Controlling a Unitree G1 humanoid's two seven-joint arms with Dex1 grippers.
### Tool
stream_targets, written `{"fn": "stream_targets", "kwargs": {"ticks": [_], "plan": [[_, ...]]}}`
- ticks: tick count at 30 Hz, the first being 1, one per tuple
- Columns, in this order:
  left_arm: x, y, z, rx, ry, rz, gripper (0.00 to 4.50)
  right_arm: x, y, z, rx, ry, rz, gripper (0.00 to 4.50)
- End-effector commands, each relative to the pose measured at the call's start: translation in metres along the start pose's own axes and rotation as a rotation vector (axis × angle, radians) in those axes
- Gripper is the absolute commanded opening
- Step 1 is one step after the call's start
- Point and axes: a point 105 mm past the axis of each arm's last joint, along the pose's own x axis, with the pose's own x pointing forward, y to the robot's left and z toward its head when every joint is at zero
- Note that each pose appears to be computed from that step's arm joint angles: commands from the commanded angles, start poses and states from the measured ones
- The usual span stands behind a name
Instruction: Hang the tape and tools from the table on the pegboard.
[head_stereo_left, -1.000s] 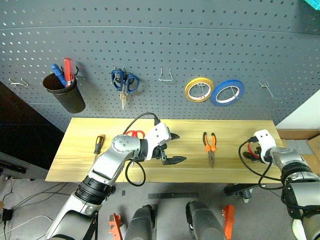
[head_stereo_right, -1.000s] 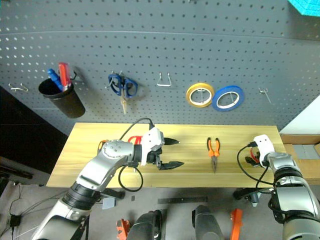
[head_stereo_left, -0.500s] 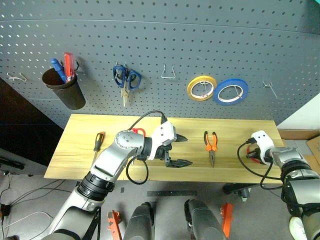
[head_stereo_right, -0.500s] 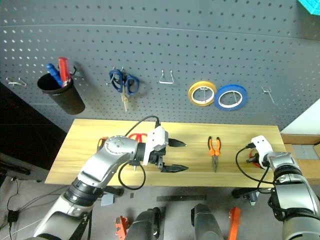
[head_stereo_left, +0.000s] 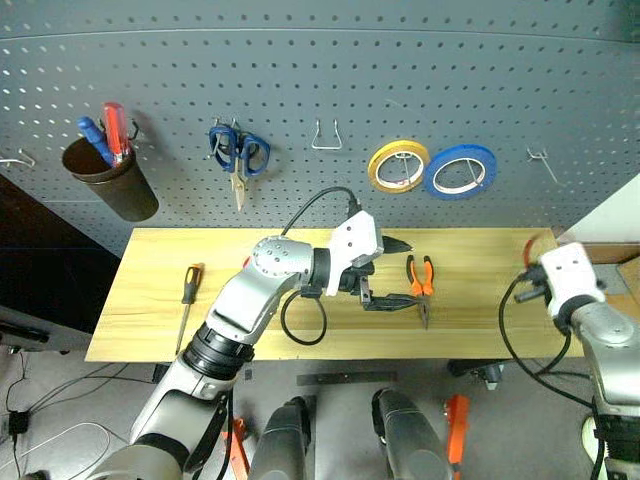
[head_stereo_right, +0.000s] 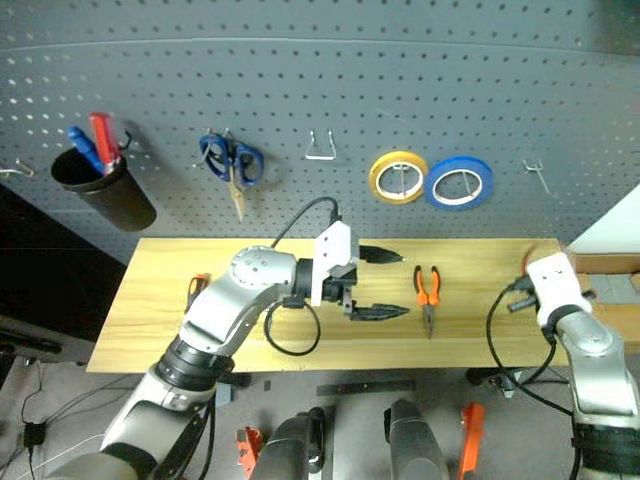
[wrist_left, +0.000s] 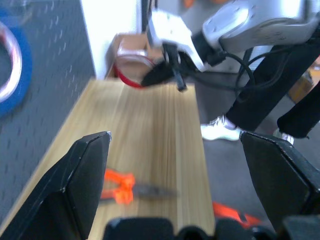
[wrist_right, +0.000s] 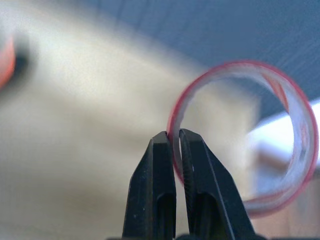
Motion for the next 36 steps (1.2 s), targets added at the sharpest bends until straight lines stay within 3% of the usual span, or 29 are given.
{"fn": "stream_targets", "kwargs": {"ticks": [1,5,9,11,14,17,20,23,31,36], "plan": [[-0.003,0.002,0.005,0.042,-0.016,0.001,4.46,-0.022,0.003,0.059,-0.01,-0.196,-0.085,0.06],[-0.004,0.007,0.008,0.038,-0.029,0.01,4.46,-0.022,0.006,0.103,-0.003,-0.329,-0.106,0.06],[-0.006,0.009,0.008,0.048,-0.024,0.019,4.46,-0.012,-0.01,0.116,-0.006,-0.358,-0.144,0.06],[-0.01,0.011,0.006,0.044,-0.016,0.031,4.46,-0.008,-0.009,0.113,0.007,-0.339,-0.124,0.06],[-0.027,0.017,-0.005,0.021,0.028,0.074,4.46,0.004,0.016,0.08,0.053,-0.189,0.035,0.06],[-0.057,0.026,-0.031,0.022,0.146,0.144,4.46,0.002,0.044,0.053,0.115,-0.077,0.193,0.06],[-0.082,0.032,-0.052,0.007,0.244,0.195,4.46,-0.001,0.064,0.042,0.163,-0.02,0.296,0.68],[-0.107,0.033,-0.076,0.042,0.378,0.21,4.46,0.003,0.083,0.032,0.126,0.032,0.388,1.67],[-0.11,0.042,-0.069,-0.036,0.304,0.253,4.46,0.052,0.106,0.019,-0.08,0.075,0.482,4.46],[-0.104,0.041,-0.064,-0.05,0.279,0.25,4.46,0.098,0.104,0.017,0.012,0.118,0.412,4.46]]}}
